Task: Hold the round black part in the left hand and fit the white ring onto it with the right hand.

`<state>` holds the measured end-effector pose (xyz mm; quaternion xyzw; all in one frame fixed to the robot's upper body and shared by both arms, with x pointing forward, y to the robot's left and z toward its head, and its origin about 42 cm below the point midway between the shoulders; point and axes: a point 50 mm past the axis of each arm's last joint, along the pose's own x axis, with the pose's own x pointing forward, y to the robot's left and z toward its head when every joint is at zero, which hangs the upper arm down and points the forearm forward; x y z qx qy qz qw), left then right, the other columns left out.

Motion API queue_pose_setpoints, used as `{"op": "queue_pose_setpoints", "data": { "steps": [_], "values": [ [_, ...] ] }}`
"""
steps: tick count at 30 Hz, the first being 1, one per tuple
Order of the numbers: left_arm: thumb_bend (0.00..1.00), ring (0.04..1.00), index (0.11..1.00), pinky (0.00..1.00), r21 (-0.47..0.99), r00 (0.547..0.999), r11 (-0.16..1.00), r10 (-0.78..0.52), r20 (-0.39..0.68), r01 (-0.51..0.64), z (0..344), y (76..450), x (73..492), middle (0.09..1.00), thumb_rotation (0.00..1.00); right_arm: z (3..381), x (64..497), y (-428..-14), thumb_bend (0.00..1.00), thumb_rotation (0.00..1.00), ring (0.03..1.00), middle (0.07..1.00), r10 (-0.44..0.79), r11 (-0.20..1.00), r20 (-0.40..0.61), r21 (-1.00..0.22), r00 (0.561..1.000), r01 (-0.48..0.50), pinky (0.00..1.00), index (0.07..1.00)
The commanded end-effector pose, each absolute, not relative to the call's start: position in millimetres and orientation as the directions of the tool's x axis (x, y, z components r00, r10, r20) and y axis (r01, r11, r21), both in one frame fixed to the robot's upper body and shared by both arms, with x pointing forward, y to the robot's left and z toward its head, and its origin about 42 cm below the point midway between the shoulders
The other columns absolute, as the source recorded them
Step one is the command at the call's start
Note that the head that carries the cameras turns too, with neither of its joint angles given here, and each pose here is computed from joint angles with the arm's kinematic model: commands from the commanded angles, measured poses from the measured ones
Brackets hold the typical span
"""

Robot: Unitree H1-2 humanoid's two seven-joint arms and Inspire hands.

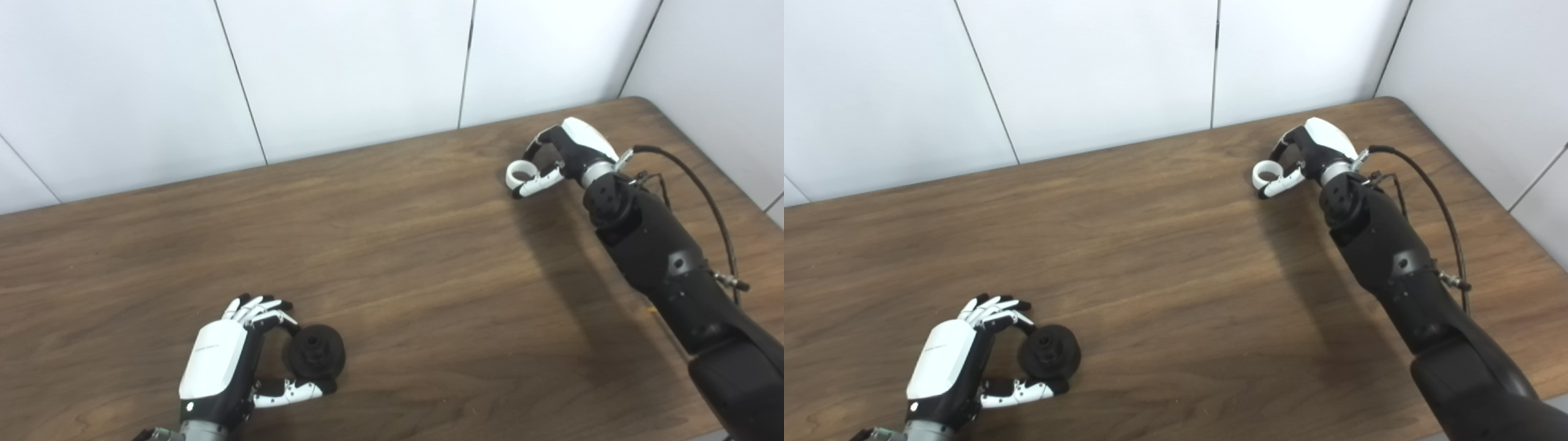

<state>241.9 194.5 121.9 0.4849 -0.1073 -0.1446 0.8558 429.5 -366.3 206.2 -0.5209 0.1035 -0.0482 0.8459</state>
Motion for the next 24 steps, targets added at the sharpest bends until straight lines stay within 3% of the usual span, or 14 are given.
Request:
{"op": "queue_pose_setpoints", "data": {
  "steps": [1, 7, 12, 24],
  "values": [
    [0.52, 0.857, 0.486, 0.95, 0.869, 0.926, 0.453, -0.377, -0.017, 0.201, 112, 191, 234, 0.774, 0.04, 244, 433, -363, 0.52, 0.14, 0.959, 0.838, -0.133, 0.409, -0.03, -0.912, 0.991, 0.027, 0.95, 0.485],
    [0.52, 0.862, 0.486, 0.96, 0.872, 0.925, 0.444, -0.378, -0.026, 0.206, 112, 187, 235, 0.778, 0.04, 271, 417, -324, 0.52, 0.14, 0.945, 0.829, 0.017, 0.391, 0.01, -0.92, 1.0, 0.003, 0.92, 0.485],
    [0.52, 0.86, 0.486, 0.95, 0.872, 0.924, 0.445, -0.381, -0.021, 0.204, 112, 182, 235, 0.773, 0.04, 284, 401, -291, 0.53, 0.14, 0.938, 0.823, 0.129, 0.359, -0.016, -0.931, 0.992, -0.062, 0.88, 0.484],
    [0.52, 0.861, 0.487, 0.95, 0.879, 0.923, 0.433, -0.384, -0.02, 0.199, 112, 165, 234, 0.776, 0.04, 288, 342, -219, 0.52, 0.14, 0.955, 0.829, 0.384, 0.364, -0.097, -0.898, 0.918, -0.247, 0.96, 0.484]
  ]
}}
